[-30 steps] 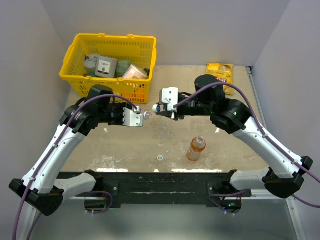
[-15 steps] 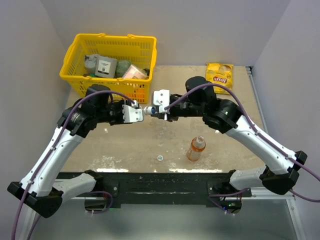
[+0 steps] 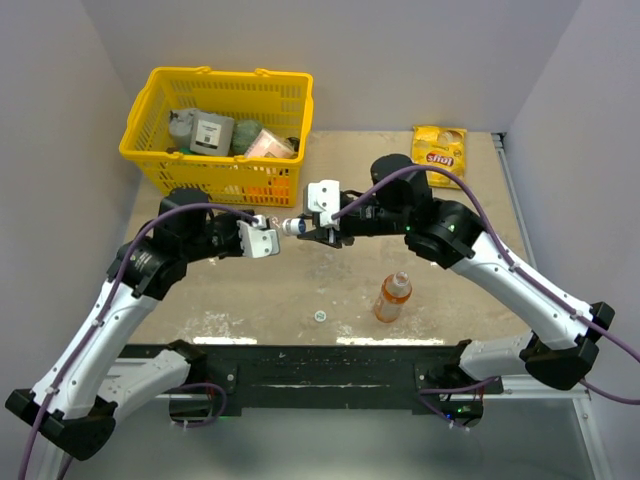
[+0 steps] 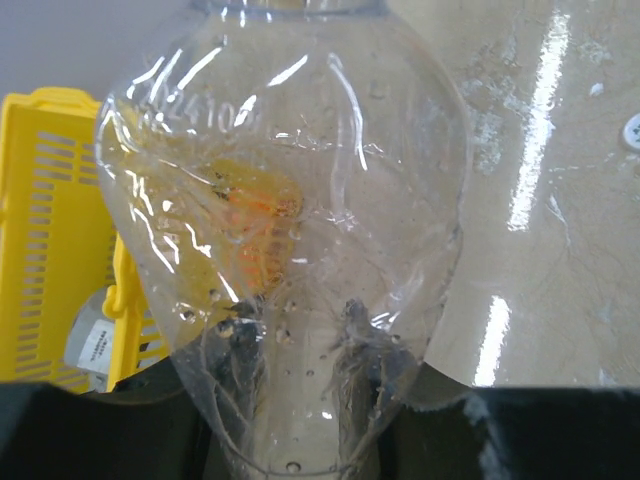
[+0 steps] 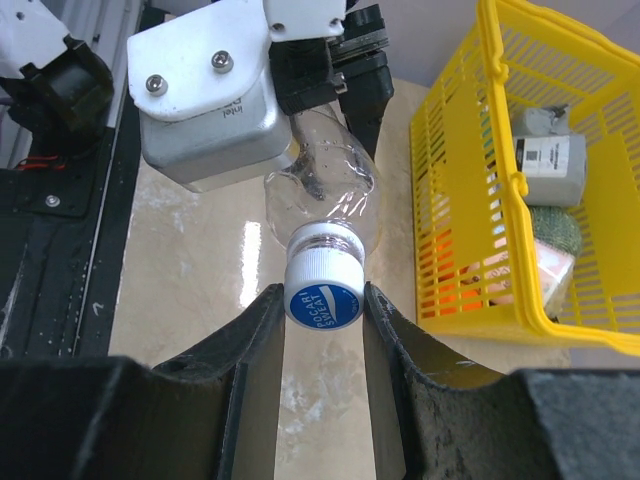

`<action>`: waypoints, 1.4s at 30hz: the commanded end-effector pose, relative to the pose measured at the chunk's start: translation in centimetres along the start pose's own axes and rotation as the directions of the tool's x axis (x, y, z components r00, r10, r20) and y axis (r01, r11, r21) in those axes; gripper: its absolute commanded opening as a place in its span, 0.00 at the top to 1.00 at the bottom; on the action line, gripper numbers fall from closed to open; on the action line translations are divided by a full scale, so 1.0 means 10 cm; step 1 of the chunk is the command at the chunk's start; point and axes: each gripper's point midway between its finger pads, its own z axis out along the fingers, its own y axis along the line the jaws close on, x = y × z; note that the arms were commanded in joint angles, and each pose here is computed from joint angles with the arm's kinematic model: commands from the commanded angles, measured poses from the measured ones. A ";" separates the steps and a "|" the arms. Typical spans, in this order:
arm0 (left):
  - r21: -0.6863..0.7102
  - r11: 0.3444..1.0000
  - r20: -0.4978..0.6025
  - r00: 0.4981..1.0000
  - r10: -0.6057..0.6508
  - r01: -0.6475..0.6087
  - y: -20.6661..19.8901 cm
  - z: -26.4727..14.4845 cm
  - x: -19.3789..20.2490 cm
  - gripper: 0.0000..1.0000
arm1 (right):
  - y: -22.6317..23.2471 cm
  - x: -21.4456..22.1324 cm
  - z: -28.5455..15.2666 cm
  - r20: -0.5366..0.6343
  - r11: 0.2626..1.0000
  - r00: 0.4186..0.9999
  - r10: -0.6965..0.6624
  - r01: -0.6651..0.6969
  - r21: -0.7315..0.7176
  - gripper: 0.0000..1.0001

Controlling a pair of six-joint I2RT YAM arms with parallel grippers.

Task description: Screw on the bottle caps

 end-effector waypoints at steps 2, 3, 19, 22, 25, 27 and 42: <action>-0.202 0.975 0.121 0.985 0.122 -0.095 0.31 -0.13 -0.28 1.00 | 0.09 -0.07 0.00 0.029 0.998 0.999 0.030 -0.029 -0.059 1.00; -0.216 0.972 0.124 0.985 0.123 -0.095 0.35 -0.13 -0.29 1.00 | 0.09 -0.07 -0.01 0.028 0.998 0.999 0.030 -0.029 -0.058 1.00; -0.339 0.937 0.064 0.992 0.108 -0.080 0.65 -0.16 -0.24 1.00 | -0.06 0.04 0.21 -0.055 0.998 0.998 0.000 0.003 0.057 1.00; -0.392 0.912 0.044 0.988 0.146 -0.118 0.73 -0.20 -0.23 1.00 | -0.05 0.08 0.23 -0.071 0.998 0.997 0.006 -0.002 0.061 1.00; -0.416 0.897 0.047 0.982 0.183 -0.147 0.76 -0.22 -0.25 1.00 | -0.03 0.06 0.26 -0.064 0.999 0.998 0.009 -0.006 0.046 1.00; -0.409 0.893 0.040 0.974 0.224 -0.188 0.73 -0.18 -0.24 1.00 | -0.03 0.07 0.28 -0.071 0.999 0.997 0.006 -0.003 0.042 1.00; -0.480 0.865 0.130 0.963 0.237 -0.148 0.83 -0.22 -0.45 1.00 | -0.22 0.13 0.42 -0.055 0.967 0.981 0.185 -0.172 0.190 1.00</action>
